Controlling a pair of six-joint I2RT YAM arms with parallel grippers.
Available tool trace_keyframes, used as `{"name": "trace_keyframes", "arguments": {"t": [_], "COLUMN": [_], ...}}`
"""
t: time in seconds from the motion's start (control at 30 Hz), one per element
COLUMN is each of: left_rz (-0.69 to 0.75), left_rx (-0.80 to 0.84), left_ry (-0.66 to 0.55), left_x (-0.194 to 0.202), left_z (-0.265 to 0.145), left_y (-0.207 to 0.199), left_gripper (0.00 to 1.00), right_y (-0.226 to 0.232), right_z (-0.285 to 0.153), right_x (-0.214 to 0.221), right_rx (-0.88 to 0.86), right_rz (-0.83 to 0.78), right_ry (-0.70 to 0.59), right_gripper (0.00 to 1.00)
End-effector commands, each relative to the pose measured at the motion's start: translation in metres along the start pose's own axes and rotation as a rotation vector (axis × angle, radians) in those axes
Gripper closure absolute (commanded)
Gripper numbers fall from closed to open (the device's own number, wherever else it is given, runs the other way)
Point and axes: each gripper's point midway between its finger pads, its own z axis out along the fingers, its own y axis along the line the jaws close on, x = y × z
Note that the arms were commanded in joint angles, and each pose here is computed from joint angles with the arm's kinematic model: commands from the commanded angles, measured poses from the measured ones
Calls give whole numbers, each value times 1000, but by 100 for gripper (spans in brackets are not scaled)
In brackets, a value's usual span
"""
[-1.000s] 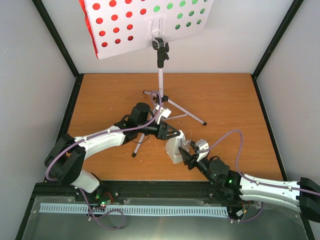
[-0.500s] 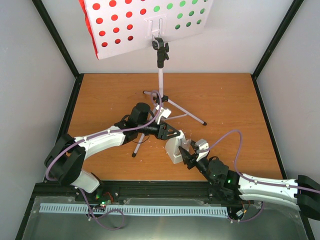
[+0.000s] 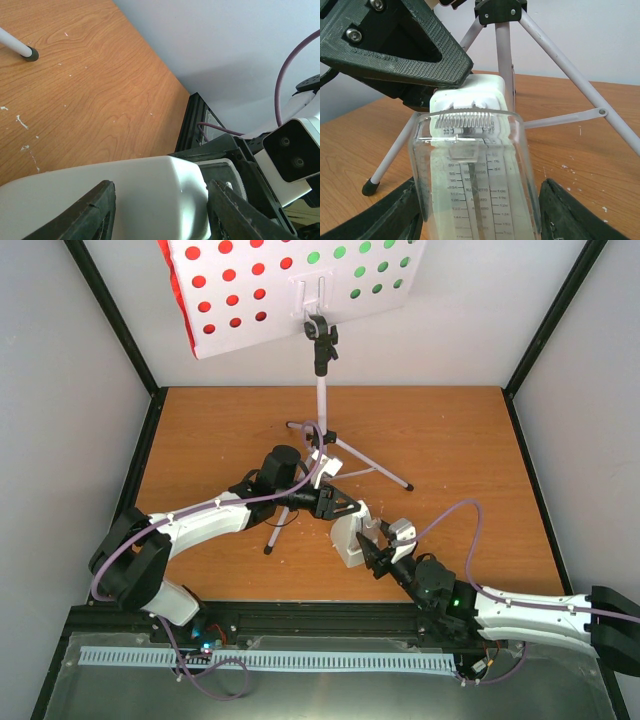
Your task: Pack up the instrument practice props
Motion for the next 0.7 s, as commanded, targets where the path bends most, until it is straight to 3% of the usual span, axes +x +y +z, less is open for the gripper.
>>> {"name": "trace_keyframes", "arguments": {"t": [0.0, 0.67], "left_rz": [11, 12], "left_rx": [26, 25], "left_ry": [13, 13], "left_x": [4, 5], "left_z": [0, -1], "left_y": [-10, -10], "left_gripper": [48, 50], "right_y": [3, 9], "right_z": [0, 0], "right_x": [9, 26], "right_rx": [-3, -21], "right_rz": [-17, -49], "right_ry": [29, 121], "right_gripper": [54, 53]}}
